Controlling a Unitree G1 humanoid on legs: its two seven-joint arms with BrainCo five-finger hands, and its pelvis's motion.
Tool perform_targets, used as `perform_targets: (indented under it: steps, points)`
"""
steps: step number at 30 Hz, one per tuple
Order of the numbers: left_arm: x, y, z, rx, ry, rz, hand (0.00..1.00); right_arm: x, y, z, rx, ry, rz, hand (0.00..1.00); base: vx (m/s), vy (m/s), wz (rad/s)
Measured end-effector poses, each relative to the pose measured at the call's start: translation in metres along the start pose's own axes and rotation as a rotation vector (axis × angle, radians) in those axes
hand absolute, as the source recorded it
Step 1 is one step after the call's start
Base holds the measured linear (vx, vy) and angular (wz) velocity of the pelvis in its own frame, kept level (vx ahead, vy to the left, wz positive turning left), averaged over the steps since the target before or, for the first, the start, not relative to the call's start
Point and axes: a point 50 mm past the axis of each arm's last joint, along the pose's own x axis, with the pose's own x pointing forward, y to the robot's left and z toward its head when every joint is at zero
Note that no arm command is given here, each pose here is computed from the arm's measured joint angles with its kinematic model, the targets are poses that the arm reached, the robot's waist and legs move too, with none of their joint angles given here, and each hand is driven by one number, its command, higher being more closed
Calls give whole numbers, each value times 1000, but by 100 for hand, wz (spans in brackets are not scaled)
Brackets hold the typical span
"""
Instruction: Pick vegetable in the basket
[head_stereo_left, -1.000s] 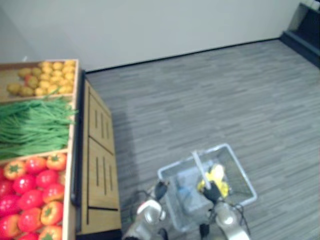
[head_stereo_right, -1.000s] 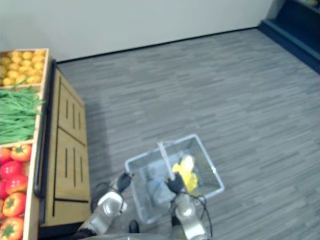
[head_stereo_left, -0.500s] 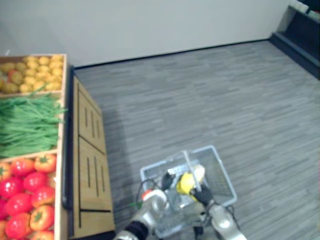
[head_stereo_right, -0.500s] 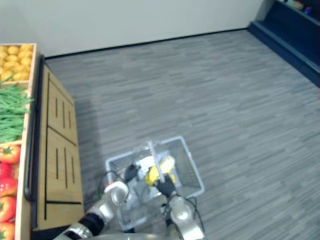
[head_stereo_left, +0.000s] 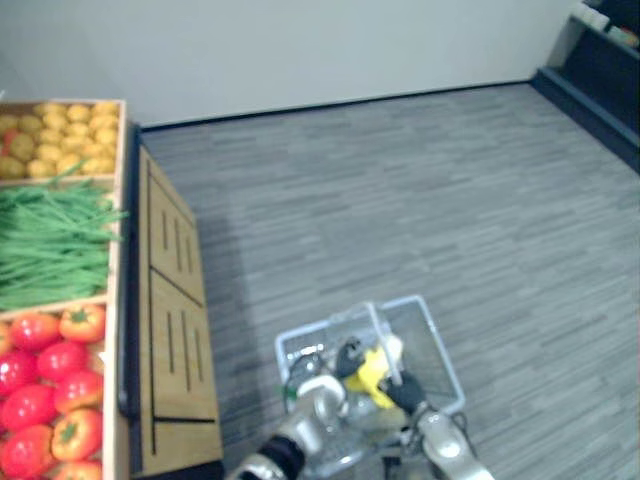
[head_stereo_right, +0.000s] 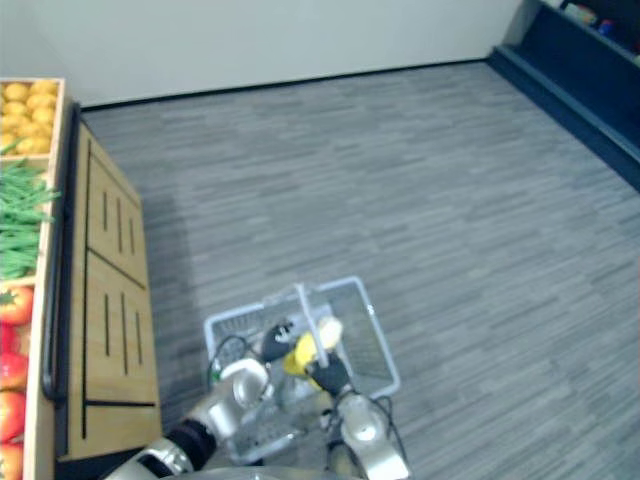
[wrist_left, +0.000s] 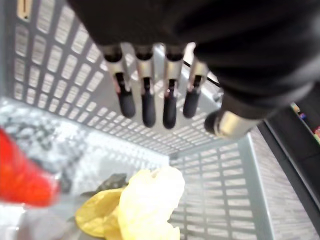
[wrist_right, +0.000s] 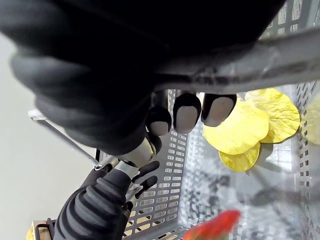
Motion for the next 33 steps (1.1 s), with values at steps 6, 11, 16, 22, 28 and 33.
perform_targets:
  steps: [6,11,16,22,28,33]
  points:
    - [1,12,-1,-52,9,80,0,-2,-10,-5,16,16,-53,100,-17,-7,0]
    - [-8,48,-11,-203,12,259,0,-5,-44,-14,60,58,-240,100,-5,-2,1]
    - [-45,110,-62,-537,104,596,0,-29,-99,-50,158,214,-558,100,-34,-19,12]
    - [-73,111,-109,-757,279,729,0,-47,-123,-70,208,302,-712,100,-42,-11,11]
    - [-95,64,-164,-834,621,660,0,-55,-130,-82,221,366,-755,100,-64,-22,4]
    - [-128,17,-199,-912,888,520,0,-64,-147,-95,229,445,-809,100,-40,-13,0]
